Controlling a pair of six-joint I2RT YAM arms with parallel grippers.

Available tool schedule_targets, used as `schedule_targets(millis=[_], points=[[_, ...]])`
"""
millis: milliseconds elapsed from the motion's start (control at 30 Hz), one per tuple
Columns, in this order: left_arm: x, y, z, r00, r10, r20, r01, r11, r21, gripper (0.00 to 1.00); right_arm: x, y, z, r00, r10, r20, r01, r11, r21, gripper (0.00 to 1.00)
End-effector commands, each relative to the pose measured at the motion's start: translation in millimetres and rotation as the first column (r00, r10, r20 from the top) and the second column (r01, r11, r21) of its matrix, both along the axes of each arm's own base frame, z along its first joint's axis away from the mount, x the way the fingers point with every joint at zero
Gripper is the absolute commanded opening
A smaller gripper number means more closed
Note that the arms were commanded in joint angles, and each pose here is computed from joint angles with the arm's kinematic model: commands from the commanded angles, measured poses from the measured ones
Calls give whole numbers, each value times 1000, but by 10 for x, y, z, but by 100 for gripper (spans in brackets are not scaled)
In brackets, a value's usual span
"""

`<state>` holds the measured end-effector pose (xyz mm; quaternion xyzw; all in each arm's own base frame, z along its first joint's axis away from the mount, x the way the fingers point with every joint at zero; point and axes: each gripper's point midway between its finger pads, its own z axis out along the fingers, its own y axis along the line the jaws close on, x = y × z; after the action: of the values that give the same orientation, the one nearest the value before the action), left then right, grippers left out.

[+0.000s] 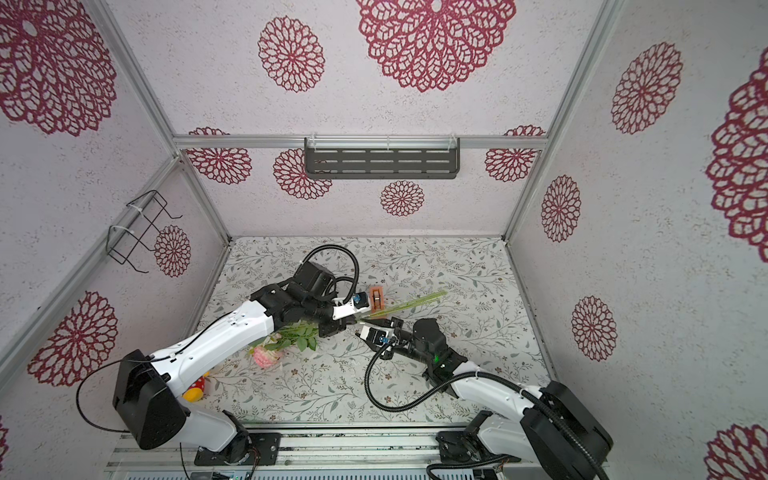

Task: Wrap bouquets with tape
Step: Wrap the tape around the bouquet.

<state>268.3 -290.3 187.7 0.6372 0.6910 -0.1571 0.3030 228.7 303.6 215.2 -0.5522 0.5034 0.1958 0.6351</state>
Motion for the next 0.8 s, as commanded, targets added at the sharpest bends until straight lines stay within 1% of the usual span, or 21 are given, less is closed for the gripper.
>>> schedule_targets(millis=[0,33,100,200,300,367,467,533,600,667,733,767], points=[[-55,-49,65,999,-47,-7,47,999,-13,0,135,-31,125,997,-64,46,66,997,-51,40],[-72,-54,63,999,-52,-12,52,999,-10,0,149,-34,133,997,-71,43,73,996,-55,41],[-90,-52,60,998,-60,-20,59,998,-7,0,152,-34,161,996,-70,50,73,995,-66,46],[-114,-53,64,997,-67,-25,67,998,-6,0,224,-68,172,993,-110,47,114,988,-101,47],[-115,-57,64,997,-68,-26,68,998,-6,0,284,-82,92,991,-133,21,135,974,-180,50],[-118,-56,71,997,-69,-26,69,998,-4,0,303,-93,1,990,-139,5,136,960,-245,50],[-128,-49,79,997,-72,-27,72,997,-2,0,353,-128,-79,986,-165,-7,155,938,-310,50],[-115,-49,86,998,-66,-23,66,998,-1,0,300,-129,-150,991,-133,-18,117,923,-368,50],[-109,-45,96,998,-65,-20,65,998,1,0,240,-132,-188,995,-101,-16,86,914,-395,50],[-118,-44,102,997,-70,-20,71,998,2,0,147,-140,-258,999,-41,-8,33,897,-441,50],[-126,-44,110,997,-72,-23,72,997,3,0,160,-172,-295,999,-51,0,45,884,-465,50],[-128,-42,110,997,-74,-24,74,997,4,0,135,-190,-347,999,-33,2,29,867,-497,50]])
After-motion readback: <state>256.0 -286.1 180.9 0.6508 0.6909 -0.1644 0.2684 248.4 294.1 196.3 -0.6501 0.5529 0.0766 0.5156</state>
